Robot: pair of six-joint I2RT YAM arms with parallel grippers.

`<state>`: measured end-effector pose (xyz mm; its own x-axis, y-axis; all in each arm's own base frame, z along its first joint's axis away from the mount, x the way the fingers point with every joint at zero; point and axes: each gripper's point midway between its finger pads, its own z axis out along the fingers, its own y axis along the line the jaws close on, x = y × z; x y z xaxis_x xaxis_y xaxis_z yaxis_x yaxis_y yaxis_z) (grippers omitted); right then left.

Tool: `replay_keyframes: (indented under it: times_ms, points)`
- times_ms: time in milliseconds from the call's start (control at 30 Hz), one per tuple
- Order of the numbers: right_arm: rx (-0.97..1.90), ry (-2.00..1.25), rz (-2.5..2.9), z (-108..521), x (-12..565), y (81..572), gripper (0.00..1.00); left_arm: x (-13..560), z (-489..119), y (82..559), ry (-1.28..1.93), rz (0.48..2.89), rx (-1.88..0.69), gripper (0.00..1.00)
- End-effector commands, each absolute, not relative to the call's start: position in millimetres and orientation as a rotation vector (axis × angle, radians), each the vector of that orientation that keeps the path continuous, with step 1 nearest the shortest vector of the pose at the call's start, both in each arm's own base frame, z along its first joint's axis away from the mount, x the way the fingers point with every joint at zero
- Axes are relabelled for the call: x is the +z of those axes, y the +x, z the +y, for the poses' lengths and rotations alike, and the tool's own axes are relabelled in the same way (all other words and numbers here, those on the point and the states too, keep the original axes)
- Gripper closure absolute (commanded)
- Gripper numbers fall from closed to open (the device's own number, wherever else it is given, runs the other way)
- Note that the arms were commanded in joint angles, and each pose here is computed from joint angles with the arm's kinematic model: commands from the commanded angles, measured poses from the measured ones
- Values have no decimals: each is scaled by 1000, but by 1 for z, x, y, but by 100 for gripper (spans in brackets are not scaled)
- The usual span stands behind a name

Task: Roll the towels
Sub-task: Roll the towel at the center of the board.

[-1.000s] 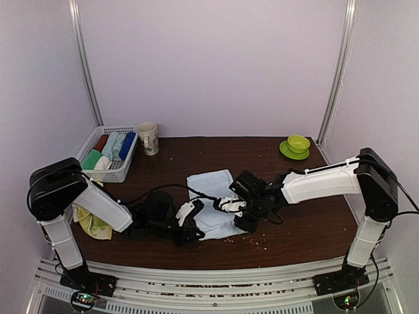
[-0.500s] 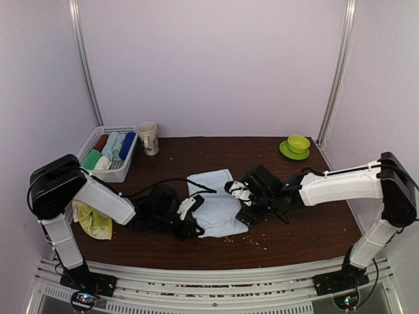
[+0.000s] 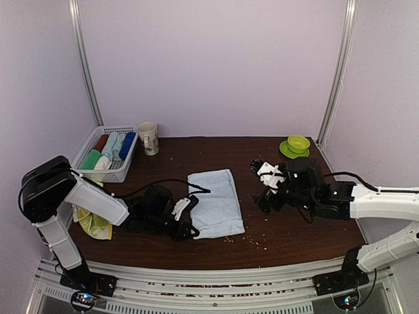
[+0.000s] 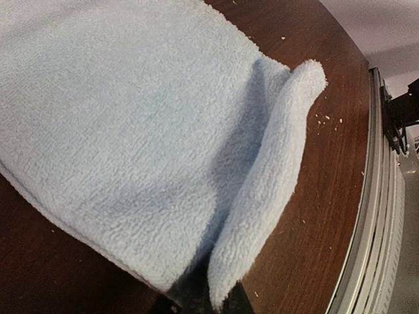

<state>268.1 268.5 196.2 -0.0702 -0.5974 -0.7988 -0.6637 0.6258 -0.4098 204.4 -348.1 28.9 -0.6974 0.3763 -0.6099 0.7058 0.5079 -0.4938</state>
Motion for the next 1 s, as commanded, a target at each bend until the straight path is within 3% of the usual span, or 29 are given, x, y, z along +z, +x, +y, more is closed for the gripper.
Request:
replay_keyframes:
  times_ms: [0, 100, 300, 567, 633, 700, 800, 900, 967]
  points:
    - [201, -1365, 1644, 304, 169, 238, 1, 40, -349, 207, 880, 2289, -1064, 91]
    - [239, -1482, 1630, 314, 146, 230, 2, 43, -350, 205, 896, 2277, -1066, 80]
    - [271, -1645, 1654, 331, 113, 227, 3, 43, -345, 200, 912, 2272, -1049, 69]
    - [265, -1704, 1723, 340, 84, 237, 9, 48, -339, 194, 949, 2251, -1005, 41]
    - [271, -1716, 1738, 343, 78, 239, 12, 50, -338, 192, 961, 2237, -999, 40]
    - [294, -1743, 1759, 344, 71, 238, 18, 53, -338, 190, 980, 2218, -1001, 38]
    - [340, -1778, 1792, 345, 61, 236, 30, 60, -338, 188, 1020, 2169, -991, 25]
    - [418, -1804, 1816, 348, 57, 230, 56, 70, -335, 188, 1086, 2084, -950, 3]
    - [459, -1807, 1826, 349, 57, 228, 70, 79, -332, 188, 1116, 2009, -920, 2]
